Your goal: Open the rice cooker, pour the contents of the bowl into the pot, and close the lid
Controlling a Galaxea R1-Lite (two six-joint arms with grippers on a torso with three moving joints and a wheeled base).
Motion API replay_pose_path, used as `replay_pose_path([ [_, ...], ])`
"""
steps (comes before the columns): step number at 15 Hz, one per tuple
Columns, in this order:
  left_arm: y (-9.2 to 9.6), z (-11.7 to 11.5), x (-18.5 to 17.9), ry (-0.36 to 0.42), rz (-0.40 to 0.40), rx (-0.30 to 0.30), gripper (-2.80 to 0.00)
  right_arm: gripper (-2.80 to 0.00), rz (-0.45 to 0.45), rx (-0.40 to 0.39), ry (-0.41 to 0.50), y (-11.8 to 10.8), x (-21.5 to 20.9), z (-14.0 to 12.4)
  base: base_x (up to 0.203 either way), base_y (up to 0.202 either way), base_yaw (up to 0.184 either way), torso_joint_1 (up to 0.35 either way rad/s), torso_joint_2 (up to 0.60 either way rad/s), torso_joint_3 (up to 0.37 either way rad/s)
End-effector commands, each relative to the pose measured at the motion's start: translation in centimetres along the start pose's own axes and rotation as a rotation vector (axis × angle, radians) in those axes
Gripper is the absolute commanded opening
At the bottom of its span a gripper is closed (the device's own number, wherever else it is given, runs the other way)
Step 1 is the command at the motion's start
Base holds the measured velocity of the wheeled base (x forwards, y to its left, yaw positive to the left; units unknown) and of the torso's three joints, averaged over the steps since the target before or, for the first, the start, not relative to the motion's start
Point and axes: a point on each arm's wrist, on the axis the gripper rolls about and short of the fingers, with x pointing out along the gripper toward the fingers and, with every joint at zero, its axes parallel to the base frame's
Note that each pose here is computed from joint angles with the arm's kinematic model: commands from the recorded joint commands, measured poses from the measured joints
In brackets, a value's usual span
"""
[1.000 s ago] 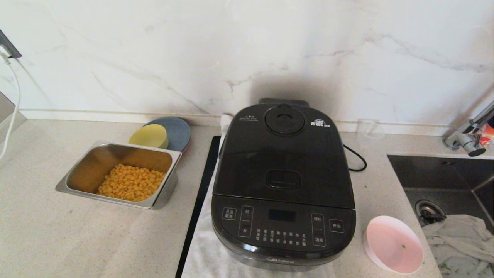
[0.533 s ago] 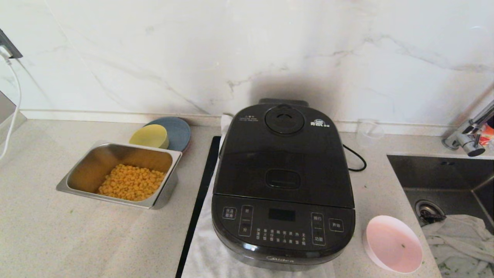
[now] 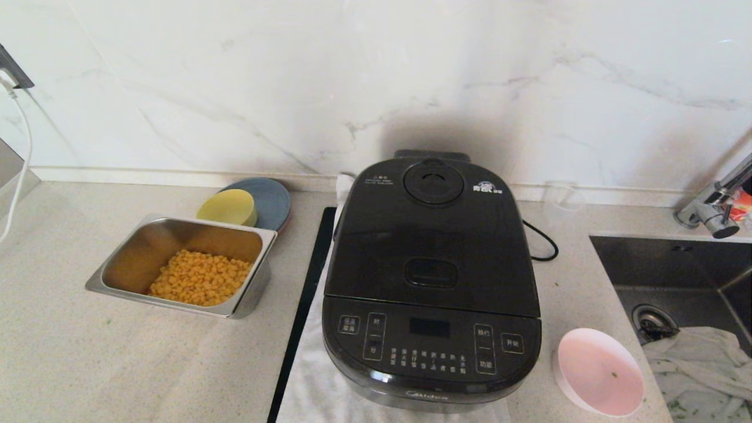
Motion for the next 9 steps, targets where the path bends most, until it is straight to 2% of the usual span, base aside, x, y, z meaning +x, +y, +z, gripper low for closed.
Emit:
replay_pose_path([
  [1,0.0,-0.21,0.05,0.006,0.0,-0.002,-2.8,-2.8,0.043,-0.005,0.106,0.17,0.07,-1.47,0.0,0.0,0.0,0.0,0.0,0.0],
  [9,0.0,-0.21,0.05,0.006,0.0,-0.002,-2.8,-2.8,0.048,-0.01,0.104,0.16,0.1,-1.42,0.0,0.0,0.0,0.0,0.0,0.0],
])
